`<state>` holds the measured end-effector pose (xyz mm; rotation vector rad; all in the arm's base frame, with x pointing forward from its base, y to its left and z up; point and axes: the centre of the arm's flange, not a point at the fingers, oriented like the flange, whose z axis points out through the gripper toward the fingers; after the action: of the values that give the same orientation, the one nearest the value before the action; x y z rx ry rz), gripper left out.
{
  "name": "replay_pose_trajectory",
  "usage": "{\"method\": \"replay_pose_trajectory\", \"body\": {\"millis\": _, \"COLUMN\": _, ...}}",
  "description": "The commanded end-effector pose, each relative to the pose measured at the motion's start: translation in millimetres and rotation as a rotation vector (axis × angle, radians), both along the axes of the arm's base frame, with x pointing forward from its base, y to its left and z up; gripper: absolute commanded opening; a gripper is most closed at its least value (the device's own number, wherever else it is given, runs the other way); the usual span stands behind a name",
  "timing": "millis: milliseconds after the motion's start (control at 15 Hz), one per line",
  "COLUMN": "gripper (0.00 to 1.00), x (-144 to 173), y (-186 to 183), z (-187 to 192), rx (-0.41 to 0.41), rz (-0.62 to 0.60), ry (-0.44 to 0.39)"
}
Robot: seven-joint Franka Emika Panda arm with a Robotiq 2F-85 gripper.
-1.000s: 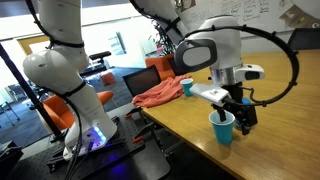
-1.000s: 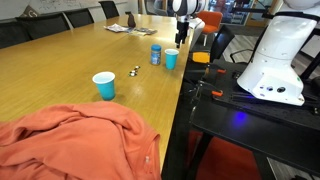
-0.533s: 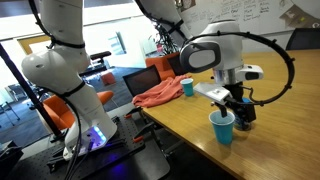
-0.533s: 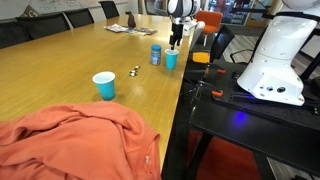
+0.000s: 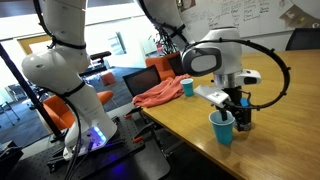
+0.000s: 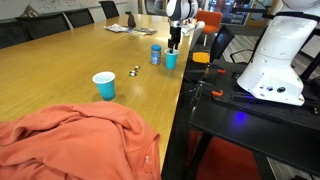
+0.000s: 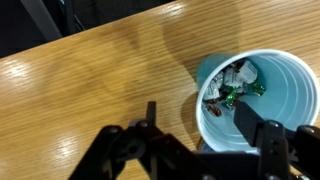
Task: Pour the candy out of the blue cup on the right and into the blue cup on the left
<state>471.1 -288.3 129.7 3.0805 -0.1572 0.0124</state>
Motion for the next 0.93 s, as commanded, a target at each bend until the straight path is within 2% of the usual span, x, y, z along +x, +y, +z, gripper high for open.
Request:
{"method": "replay_pose_trajectory", "body": {"millis": 0, "gripper": 0.5, "x": 6.5, "y": 4.8, "z": -7.1, "rx": -0.011, "rz": -0.013, "ry": 0.003}}
{"method": "replay_pose_trajectory", "body": {"millis": 400, "gripper": 0.04, "x": 6.6, "y": 10.0, "z": -7.7, "rx": -0.015, "rz": -0.003, "ry": 0.008}}
{"method": "replay_pose_trajectory", "body": {"millis": 467, "gripper": 0.0, "x": 6.0, "y": 12.6, "z": -4.9, "rx": -0.015, "rz": -0.001, "ry": 0.004}}
{"method": "replay_pose_trajectory", "body": {"millis": 600, "gripper": 0.0, "x": 5.0, "y": 19.3, "z": 2.6, "rx": -0.014, "rz": 0.001, "ry": -0.003}}
{"method": "replay_pose_trajectory", "body": {"millis": 867, "gripper": 0.01, "x": -2.7, "y": 50.2, "z": 50.5, "rx": -0.004, "rz": 0.048, "ry": -0.05}}
